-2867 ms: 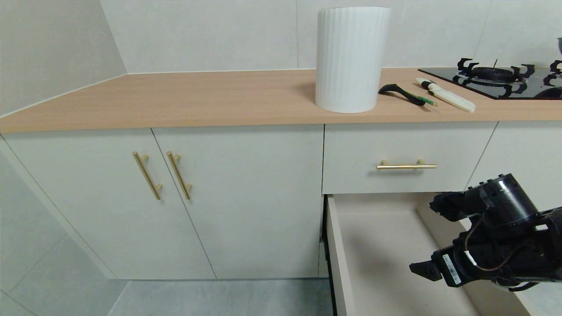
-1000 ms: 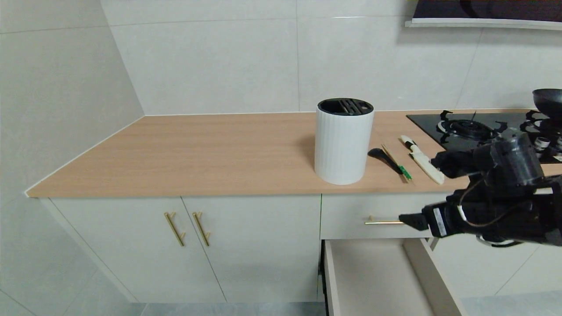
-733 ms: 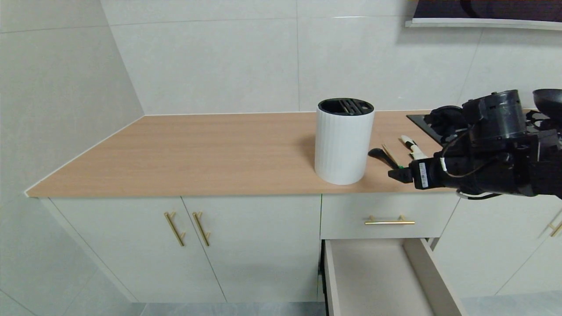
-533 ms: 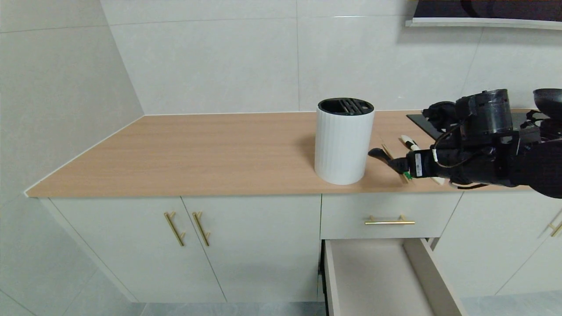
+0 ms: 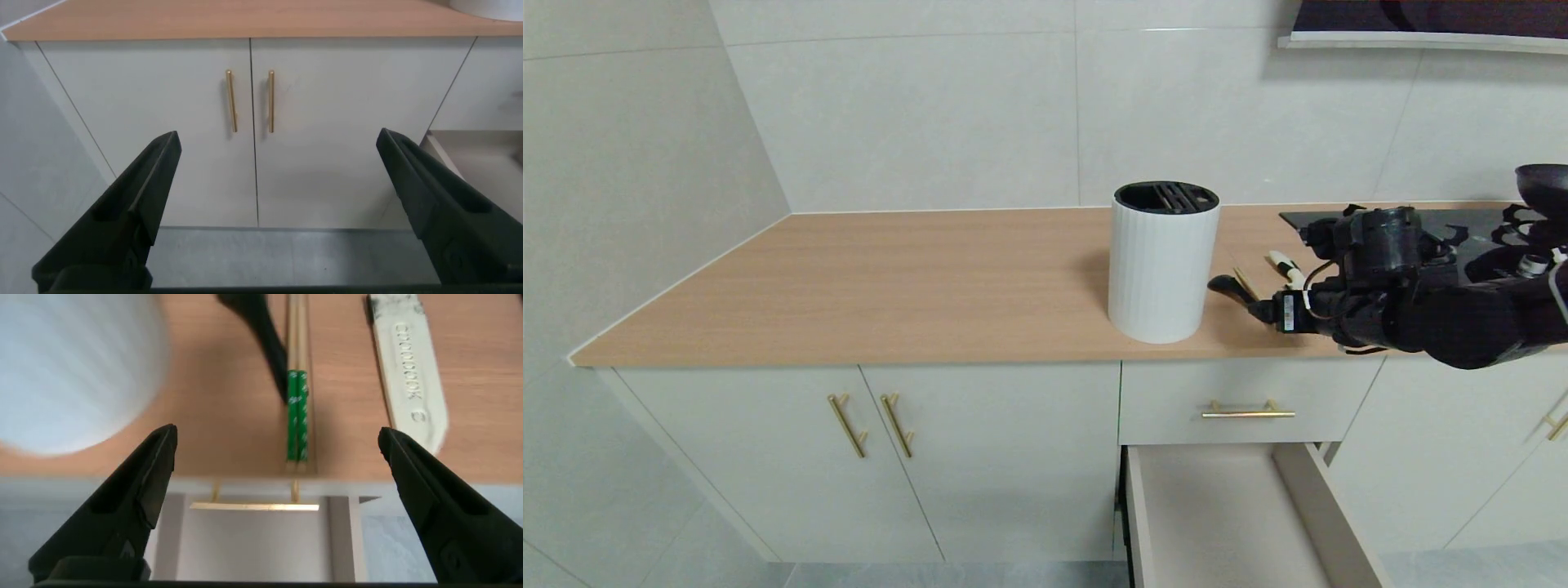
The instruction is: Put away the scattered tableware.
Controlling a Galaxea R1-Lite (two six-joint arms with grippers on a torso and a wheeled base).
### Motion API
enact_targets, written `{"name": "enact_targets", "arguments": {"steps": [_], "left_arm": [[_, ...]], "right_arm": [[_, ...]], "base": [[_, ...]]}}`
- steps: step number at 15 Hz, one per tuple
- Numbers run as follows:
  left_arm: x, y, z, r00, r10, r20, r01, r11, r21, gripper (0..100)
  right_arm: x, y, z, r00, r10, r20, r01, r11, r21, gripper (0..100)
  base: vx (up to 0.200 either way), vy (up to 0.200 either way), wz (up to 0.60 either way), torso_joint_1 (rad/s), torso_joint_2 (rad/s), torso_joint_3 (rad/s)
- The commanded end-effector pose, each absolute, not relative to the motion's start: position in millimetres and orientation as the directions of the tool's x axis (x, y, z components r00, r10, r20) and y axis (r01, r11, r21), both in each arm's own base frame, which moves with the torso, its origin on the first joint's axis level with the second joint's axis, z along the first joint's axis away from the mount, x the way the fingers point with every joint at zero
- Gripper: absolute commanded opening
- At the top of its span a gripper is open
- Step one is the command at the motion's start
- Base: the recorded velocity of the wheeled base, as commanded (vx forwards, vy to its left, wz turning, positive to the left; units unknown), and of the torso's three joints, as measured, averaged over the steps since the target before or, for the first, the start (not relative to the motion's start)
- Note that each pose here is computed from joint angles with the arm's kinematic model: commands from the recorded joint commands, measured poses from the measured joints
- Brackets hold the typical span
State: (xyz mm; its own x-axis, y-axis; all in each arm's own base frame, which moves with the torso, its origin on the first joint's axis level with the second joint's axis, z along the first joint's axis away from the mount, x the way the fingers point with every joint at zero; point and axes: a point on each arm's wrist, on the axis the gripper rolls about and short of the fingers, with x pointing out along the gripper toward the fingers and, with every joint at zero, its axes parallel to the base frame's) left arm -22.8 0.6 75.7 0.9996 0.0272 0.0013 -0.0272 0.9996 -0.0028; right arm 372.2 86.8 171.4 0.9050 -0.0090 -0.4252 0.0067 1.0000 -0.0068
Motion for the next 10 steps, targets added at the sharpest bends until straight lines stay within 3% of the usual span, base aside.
{"name": "enact_targets", "arguments": {"steps": [1, 10], "left_arm": [[-22.7, 0.6, 75.7, 1.000, 0.028, 0.000, -0.028, 1.000, -0.003, 100], [-22.7, 0.6, 75.5, 1.000, 0.028, -0.002, -0.028, 1.000, -0.003, 100]], "right_arm": [[387.3, 85.5, 146.4, 0.880, -0.028, -0.473, 0.020, 1.000, -0.022, 100], [400.3, 87.7, 133.0, 0.894, -0.060, -0.444, 0.052, 0.998, -0.030, 100]], "base": [[0.000, 0.000, 0.00, 0.000, 0.00, 0.000], [0.000, 0.000, 0.00, 0.000, 0.00, 0.000]]}}
